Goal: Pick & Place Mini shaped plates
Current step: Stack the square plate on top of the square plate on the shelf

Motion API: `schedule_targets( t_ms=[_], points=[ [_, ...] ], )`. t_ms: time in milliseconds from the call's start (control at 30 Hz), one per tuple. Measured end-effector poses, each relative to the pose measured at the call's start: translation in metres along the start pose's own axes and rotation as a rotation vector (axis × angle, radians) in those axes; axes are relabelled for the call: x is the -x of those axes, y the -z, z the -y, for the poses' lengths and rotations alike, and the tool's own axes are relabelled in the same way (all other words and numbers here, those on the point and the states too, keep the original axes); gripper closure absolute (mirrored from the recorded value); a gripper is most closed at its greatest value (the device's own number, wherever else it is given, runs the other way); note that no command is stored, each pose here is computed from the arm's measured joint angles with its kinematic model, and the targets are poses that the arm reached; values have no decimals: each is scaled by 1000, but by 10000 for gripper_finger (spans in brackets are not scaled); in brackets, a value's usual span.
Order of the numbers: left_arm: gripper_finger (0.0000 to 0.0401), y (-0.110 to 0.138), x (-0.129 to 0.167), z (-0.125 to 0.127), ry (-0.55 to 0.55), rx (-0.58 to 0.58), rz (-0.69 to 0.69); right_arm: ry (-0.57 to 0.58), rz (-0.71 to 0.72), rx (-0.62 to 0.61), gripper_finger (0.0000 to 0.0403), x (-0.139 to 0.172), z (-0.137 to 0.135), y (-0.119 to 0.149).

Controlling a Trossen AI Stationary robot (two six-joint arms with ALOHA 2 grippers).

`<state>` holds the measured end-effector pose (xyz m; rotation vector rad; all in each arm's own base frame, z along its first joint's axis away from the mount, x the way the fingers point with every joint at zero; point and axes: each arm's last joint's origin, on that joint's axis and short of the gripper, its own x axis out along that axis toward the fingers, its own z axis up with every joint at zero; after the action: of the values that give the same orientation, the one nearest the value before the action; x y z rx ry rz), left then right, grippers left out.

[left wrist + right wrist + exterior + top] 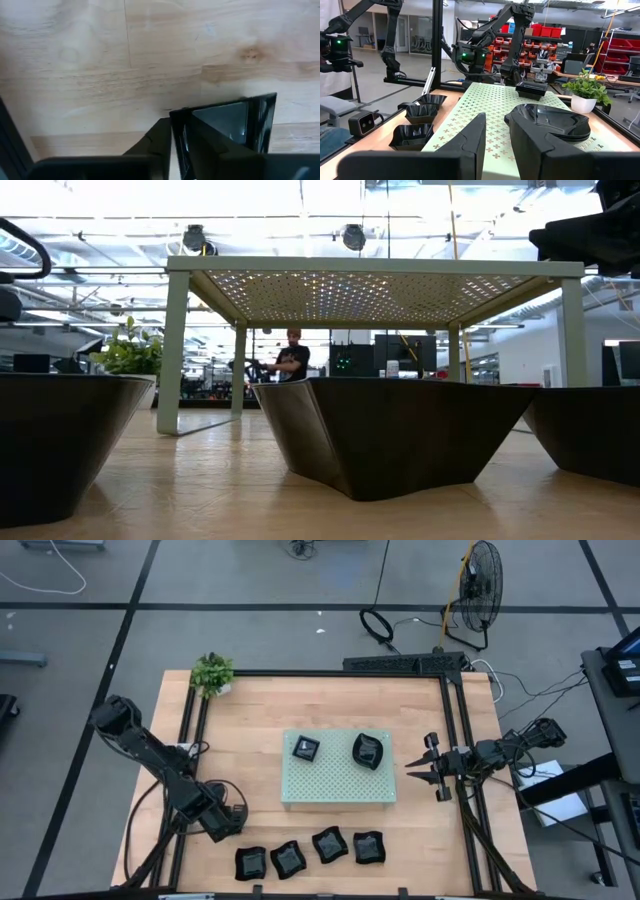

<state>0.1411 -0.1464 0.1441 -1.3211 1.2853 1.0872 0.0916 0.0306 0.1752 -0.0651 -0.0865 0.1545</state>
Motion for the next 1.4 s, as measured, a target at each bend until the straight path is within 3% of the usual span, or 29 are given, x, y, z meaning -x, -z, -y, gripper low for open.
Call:
schedule_targets(
  t_ms=[200,400,600,867,1067,1267,1400],
  points=[
    [394,-1,3,1,42,-35,22,0,0,0,328,0,0,0],
    [395,-8,24,4,157,-73,58,0,0,0,328,0,0,0],
    [394,-13,63,7,282,-155,120,0,0,0,328,0,0,0],
    [395,-29,128,19,612,-256,369,0,0,0,328,0,0,0],
    [392,-54,168,41,783,-331,518,0,0,0,328,0,0,0],
    [395,-93,190,67,844,-454,511,0,0,0,328,0,0,0],
    [396,-122,198,81,824,-513,482,0,0,0,328,0,0,0]
  ],
)
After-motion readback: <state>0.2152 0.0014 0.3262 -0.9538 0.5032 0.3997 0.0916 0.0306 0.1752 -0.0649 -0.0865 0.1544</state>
